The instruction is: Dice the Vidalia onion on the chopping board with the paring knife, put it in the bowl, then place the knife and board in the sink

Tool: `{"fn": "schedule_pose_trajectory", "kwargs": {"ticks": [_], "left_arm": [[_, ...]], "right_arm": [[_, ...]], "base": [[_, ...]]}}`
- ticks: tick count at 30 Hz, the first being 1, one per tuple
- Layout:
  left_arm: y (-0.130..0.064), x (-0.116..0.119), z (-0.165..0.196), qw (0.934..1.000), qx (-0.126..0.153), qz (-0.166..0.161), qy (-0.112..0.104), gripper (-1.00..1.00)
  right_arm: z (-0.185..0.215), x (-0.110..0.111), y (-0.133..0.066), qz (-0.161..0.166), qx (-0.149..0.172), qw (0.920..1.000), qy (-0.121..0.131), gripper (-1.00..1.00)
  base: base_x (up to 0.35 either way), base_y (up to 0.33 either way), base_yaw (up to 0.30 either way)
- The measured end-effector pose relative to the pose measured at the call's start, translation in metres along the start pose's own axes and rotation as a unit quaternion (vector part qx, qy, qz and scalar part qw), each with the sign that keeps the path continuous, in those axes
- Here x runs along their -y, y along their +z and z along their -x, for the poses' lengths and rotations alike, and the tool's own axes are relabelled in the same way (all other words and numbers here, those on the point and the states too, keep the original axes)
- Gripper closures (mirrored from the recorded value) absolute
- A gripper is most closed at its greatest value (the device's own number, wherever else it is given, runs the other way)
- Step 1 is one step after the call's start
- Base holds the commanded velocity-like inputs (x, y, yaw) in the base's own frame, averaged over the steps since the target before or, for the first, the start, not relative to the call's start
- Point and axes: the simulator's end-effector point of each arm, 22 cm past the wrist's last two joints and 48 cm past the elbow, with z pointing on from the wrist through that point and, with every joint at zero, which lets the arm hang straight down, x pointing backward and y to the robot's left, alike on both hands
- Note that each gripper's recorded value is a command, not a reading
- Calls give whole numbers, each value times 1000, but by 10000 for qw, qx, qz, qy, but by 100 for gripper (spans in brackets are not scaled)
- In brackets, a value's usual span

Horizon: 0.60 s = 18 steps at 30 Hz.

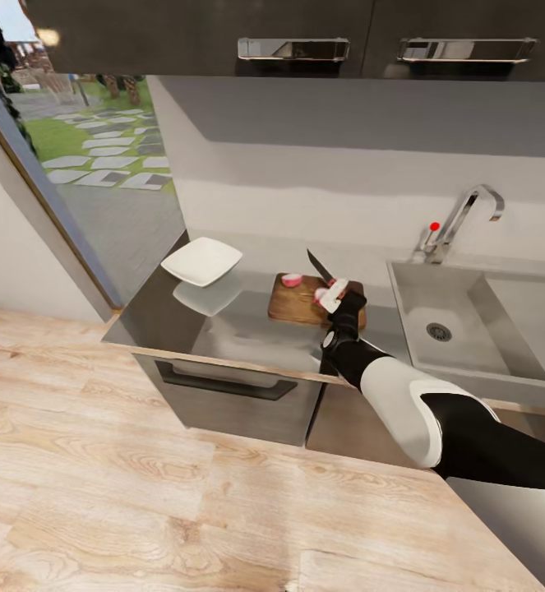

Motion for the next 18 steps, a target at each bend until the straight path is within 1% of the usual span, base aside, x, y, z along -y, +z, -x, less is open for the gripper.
{"fn": "schedule_pose_trajectory", "kwargs": {"ticks": [9, 18], "left_arm": [[0, 0, 0, 10000, -3, -1, 3, -100], [0, 0, -1, 10000, -6, 0, 3, -100]], "right_arm": [[-2, -6, -1, 73, -15, 10000, -22, 100], [-2, -7, -2, 94, -16, 10000, -27, 100]], "base": [[-178, 0, 0], [-27, 0, 0]]}}
